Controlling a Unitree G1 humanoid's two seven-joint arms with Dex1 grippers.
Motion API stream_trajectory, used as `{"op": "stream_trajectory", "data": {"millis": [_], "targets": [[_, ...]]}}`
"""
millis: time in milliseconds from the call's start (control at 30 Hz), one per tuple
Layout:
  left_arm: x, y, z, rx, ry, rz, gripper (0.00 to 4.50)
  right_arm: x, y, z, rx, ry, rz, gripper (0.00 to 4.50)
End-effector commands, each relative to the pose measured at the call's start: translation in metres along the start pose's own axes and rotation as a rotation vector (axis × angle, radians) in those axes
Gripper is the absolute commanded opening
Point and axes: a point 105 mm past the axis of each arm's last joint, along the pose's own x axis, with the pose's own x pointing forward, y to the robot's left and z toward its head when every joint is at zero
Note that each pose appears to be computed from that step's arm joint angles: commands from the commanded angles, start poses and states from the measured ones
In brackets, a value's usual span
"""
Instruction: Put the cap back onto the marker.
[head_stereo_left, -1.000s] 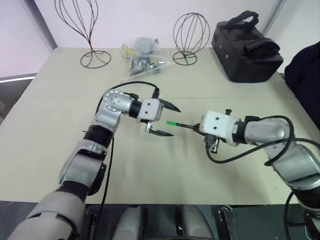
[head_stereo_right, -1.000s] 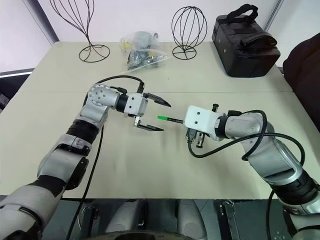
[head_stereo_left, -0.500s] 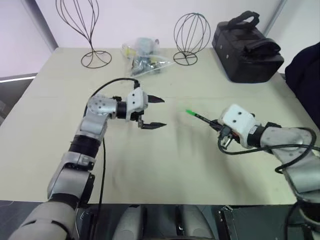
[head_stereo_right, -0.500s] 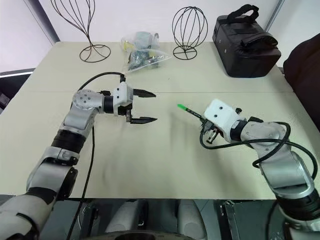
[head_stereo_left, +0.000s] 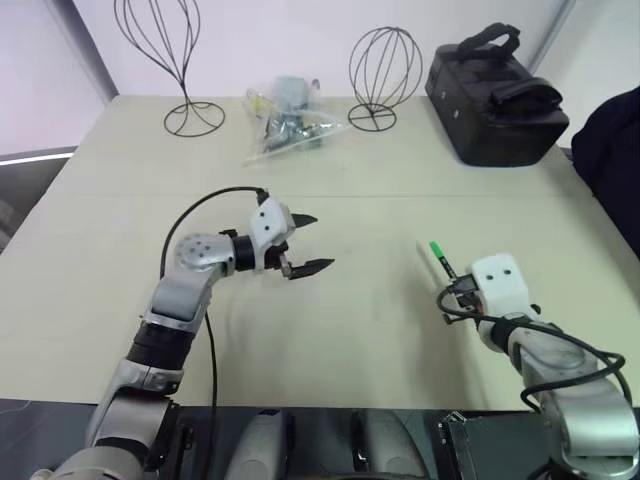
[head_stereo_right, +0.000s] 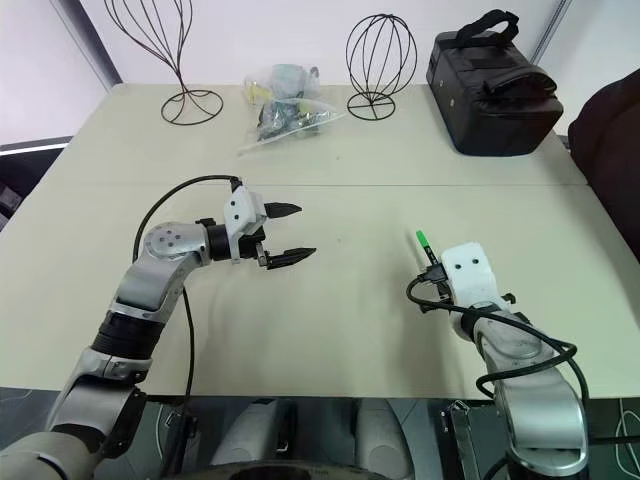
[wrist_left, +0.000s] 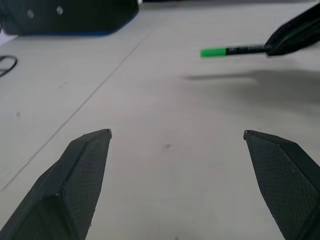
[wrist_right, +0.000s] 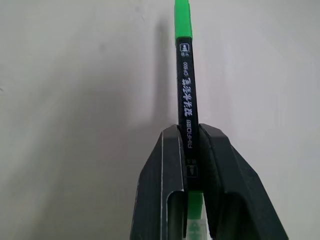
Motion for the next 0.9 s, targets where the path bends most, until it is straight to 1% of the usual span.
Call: {"op": "stream_trajectory", "data": {"millis": [33,167,400,467,500,567,633,767,900], "targets": [[-0.008,-0.019,0.015,0.024,-0.045,-0.145,4.44,-0.004,-0.010,-0.006,0.021,0.002,-0.079,0.00],[-0.019,-0.032,0.014,0.032,-0.017,-0.277,4.44,-0.003,-0.010,-0.014,0.086,0.022,-0.090,0.00],[-0.026,-0.034,0.008,0.079,0.046,-0.381,4.44,-0.002,-0.011,-0.024,0.112,0.045,-0.105,0.00],[-0.025,-0.033,0.008,0.085,0.048,-0.388,4.50,-0.003,-0.011,-0.025,0.112,0.048,-0.102,1.00],[-0.024,-0.033,0.009,0.086,0.046,-0.390,4.50,-0.004,-0.011,-0.025,0.111,0.049,-0.101,1.35],[-0.023,-0.033,0.010,0.090,0.043,-0.394,4.50,-0.007,-0.012,-0.025,0.107,0.048,-0.099,2.28],[-0.022,-0.032,0.011,0.094,0.041,-0.396,4.50,-0.011,-0.014,-0.023,0.099,0.040,-0.096,3.32],[-0.023,-0.031,0.009,0.101,0.053,-0.410,4.50,-0.033,-0.019,-0.001,-0.055,-0.016,-0.021,3.32],[-0.025,-0.028,0.005,0.109,0.067,-0.427,4.50,-0.048,-0.019,0.010,-0.176,-0.043,0.115,3.32]]}}
